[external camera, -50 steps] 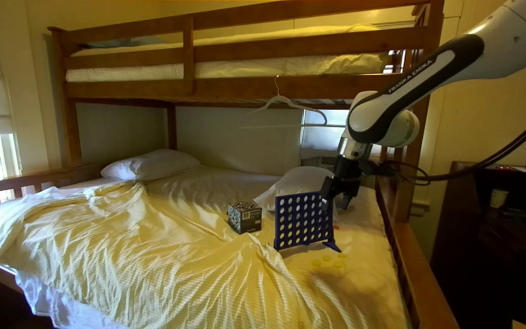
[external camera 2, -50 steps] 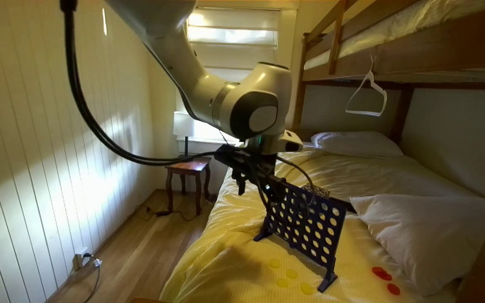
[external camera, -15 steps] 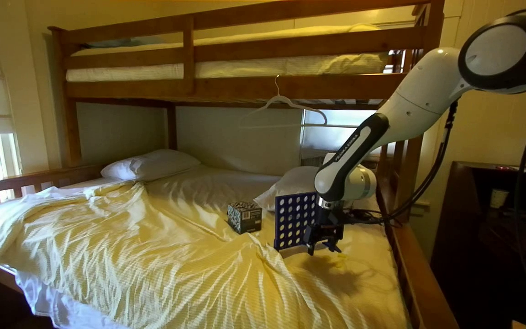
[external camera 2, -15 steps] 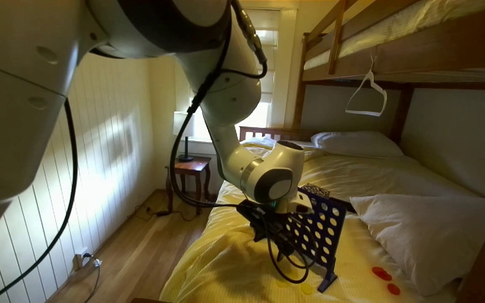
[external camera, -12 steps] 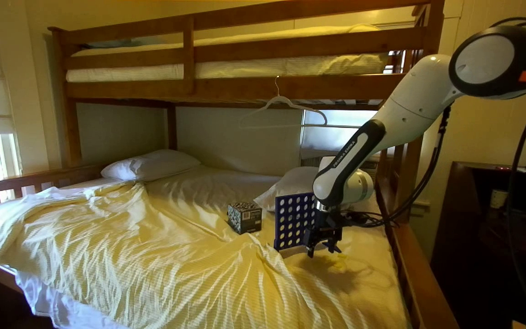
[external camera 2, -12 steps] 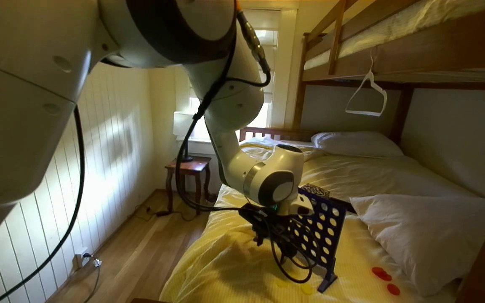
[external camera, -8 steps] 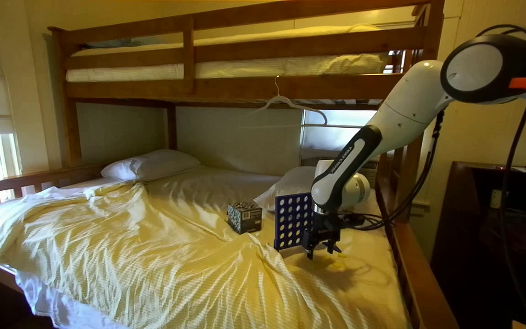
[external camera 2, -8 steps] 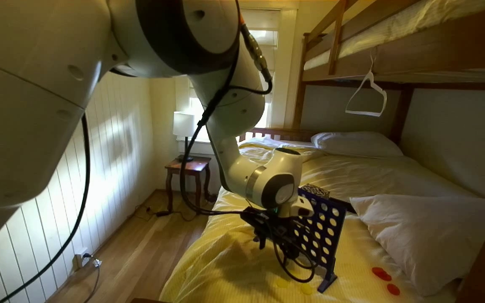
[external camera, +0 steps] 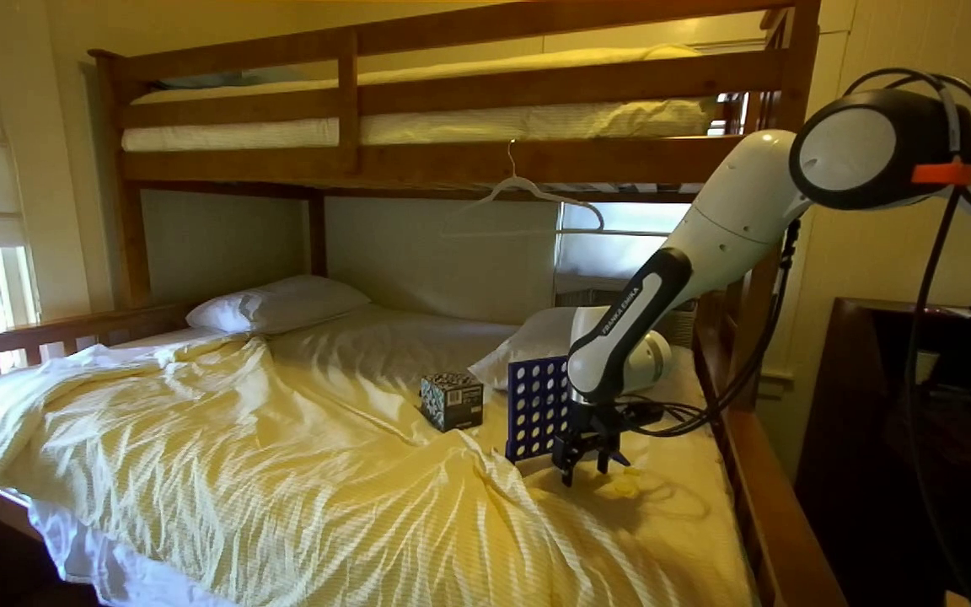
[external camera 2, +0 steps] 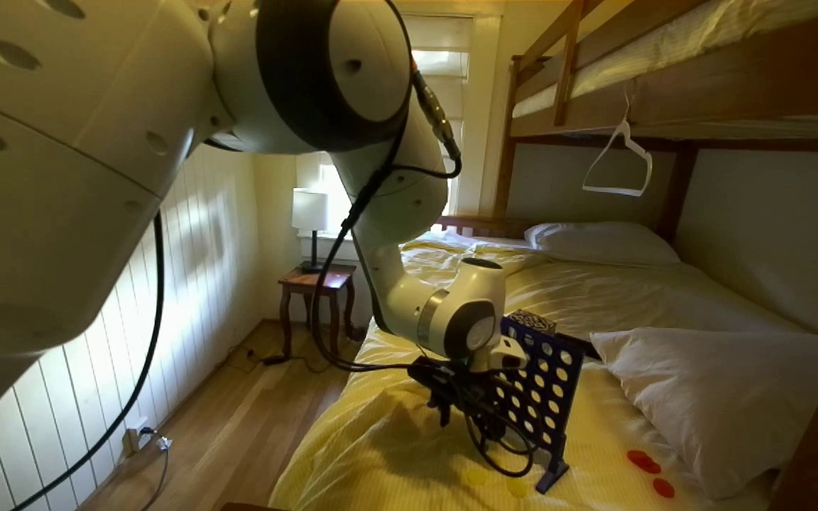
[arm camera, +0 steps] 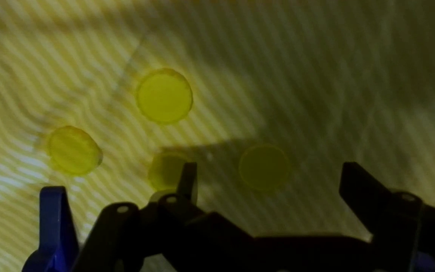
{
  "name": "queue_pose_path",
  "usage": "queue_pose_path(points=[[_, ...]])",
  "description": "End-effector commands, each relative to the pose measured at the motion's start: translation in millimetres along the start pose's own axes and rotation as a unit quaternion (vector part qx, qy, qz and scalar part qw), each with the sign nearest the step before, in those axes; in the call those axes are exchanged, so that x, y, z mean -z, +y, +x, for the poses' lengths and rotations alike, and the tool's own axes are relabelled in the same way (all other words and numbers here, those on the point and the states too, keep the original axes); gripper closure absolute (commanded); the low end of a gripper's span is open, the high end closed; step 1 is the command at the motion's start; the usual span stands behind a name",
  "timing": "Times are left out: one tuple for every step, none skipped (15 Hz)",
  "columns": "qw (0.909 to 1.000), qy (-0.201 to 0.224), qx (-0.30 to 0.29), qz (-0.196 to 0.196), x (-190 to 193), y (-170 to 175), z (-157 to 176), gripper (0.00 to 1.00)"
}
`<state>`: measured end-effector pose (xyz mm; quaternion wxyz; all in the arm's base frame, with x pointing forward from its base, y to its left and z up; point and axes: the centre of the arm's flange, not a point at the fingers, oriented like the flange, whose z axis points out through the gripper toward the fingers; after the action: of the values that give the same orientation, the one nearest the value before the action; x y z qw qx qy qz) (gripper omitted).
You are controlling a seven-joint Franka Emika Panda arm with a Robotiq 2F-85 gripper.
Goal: Put the yellow chip into the connect four game
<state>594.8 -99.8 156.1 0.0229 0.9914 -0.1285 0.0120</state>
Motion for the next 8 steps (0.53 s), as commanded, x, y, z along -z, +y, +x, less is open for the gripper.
queue_pose_path(points=[[0.9998, 0.013, 0.004, -0.014, -9.6, -5.5, 9.3, 0.04], [0.9998, 0.015, 0.005, -0.015, -11.0, -6.1, 9.8, 0.05], [0.9997, 0.016, 0.007, -0.015, -12.5, -7.0, 9.9, 0.08], [0.9997, 0.017, 0.008, -0.015, -13.8, -7.9, 9.7, 0.1], [0.9997, 0.019, 0.009, -0.016, -15.0, -8.7, 9.4, 0.19], [0.9996, 0.019, 0.01, -0.017, -16.1, -9.5, 9.1, 0.33], [0.9996, 0.02, 0.011, -0.017, -16.7, -9.8, 9.3, 0.37], [0.9995, 0.021, 0.012, -0.019, -17.5, -10.4, 9.0, 0.44]])
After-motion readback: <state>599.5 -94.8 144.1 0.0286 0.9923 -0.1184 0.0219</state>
